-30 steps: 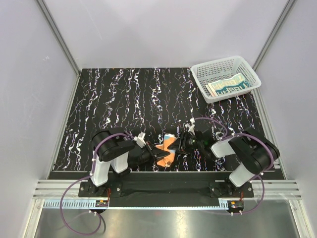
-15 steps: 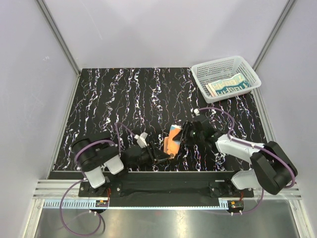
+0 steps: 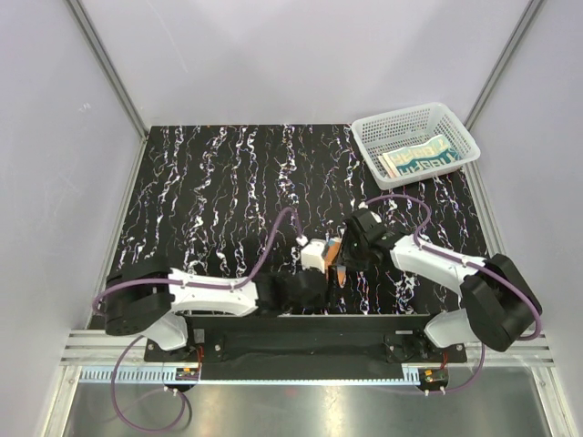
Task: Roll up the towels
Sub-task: Roll the towel
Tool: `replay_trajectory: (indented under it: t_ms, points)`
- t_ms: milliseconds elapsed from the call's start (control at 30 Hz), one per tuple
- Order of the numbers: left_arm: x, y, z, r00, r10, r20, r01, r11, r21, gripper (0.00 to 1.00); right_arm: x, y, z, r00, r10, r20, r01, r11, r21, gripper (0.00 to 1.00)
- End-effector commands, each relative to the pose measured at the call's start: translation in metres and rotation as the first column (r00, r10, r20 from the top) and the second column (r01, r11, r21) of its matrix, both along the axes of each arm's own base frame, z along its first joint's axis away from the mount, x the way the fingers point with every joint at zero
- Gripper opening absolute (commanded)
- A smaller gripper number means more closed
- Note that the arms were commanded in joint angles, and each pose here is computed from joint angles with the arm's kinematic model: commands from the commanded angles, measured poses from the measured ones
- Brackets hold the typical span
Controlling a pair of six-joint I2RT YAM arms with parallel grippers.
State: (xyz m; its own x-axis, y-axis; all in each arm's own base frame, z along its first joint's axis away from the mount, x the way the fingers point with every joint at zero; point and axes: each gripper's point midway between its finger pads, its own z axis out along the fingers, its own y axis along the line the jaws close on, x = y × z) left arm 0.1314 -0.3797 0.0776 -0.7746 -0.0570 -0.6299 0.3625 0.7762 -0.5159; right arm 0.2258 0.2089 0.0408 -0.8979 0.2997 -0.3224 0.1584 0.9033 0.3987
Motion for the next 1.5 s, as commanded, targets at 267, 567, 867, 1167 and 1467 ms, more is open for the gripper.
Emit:
replay_trajectory:
  t_ms: [267, 567, 867, 1167, 1467]
  points:
    - [0.021, 0.007, 0.003, 0.917, -0.085, 0.390, -0.126, 0.866, 0.484, 0.75, -0.018, -0.022, -0.012, 0.996, -0.003, -0.094, -0.011, 0.988, -0.152, 0.00]
    - [0.024, -0.024, -0.016, 0.883, -0.226, 0.412, -0.047, 0.829, 0.557, 0.90, -0.022, -0.014, -0.008, 0.992, 0.026, -0.122, -0.044, 0.988, -0.151, 0.00]
    - [0.057, -0.007, -0.060, 0.930, -0.185, 0.319, -0.005, 0.858, 0.513, 0.74, -0.030, -0.005, -0.007, 0.985, 0.063, -0.160, -0.086, 0.987, -0.137, 0.00]
    - [0.062, -0.004, -0.070, 0.952, -0.165, 0.257, 0.022, 0.875, 0.483, 0.00, -0.023, -0.009, 0.007, 0.988, 0.061, -0.139, -0.085, 0.980, -0.180, 0.30]
    - [0.066, 0.002, -0.077, 0.968, -0.146, 0.202, 0.043, 0.896, 0.442, 0.00, 0.028, -0.073, 0.068, 0.994, -0.106, 0.009, 0.106, 0.981, -0.165, 0.80]
